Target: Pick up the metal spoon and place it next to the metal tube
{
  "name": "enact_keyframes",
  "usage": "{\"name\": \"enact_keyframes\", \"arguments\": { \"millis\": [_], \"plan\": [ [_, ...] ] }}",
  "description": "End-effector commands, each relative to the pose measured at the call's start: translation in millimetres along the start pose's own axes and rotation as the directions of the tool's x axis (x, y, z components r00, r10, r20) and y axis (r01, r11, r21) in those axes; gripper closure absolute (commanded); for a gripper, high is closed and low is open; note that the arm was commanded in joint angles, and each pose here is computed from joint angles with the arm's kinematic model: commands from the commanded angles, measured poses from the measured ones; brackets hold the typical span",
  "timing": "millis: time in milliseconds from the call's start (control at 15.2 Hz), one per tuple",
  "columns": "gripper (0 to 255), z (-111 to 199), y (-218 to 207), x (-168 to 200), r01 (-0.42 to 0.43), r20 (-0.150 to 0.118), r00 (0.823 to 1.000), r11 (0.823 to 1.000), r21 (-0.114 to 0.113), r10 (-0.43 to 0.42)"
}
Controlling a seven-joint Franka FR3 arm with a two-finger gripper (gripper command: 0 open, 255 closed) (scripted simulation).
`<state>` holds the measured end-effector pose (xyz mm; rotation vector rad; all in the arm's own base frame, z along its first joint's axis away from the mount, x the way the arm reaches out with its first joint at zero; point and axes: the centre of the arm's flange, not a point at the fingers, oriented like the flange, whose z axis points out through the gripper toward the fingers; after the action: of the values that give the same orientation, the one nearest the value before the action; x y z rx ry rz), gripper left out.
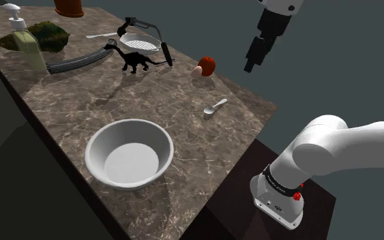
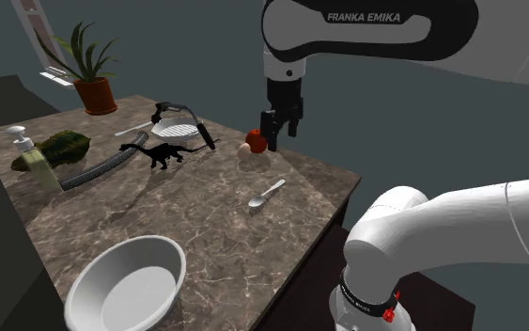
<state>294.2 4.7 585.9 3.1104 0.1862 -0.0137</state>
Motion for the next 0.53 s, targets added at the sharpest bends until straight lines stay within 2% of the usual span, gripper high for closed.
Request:
{"name": "enact_keyframes", "arguments": {
  "millis": [0,462],
  "plan": [
    [0,0.0,0.0,0.0,0.0,0.0,1.0,1.0,0.0,0.0],
    [0,84.3,-5.5,28.4,-0.025,-0.064,0.998,1.0,-0.005,0.024]
  ]
}}
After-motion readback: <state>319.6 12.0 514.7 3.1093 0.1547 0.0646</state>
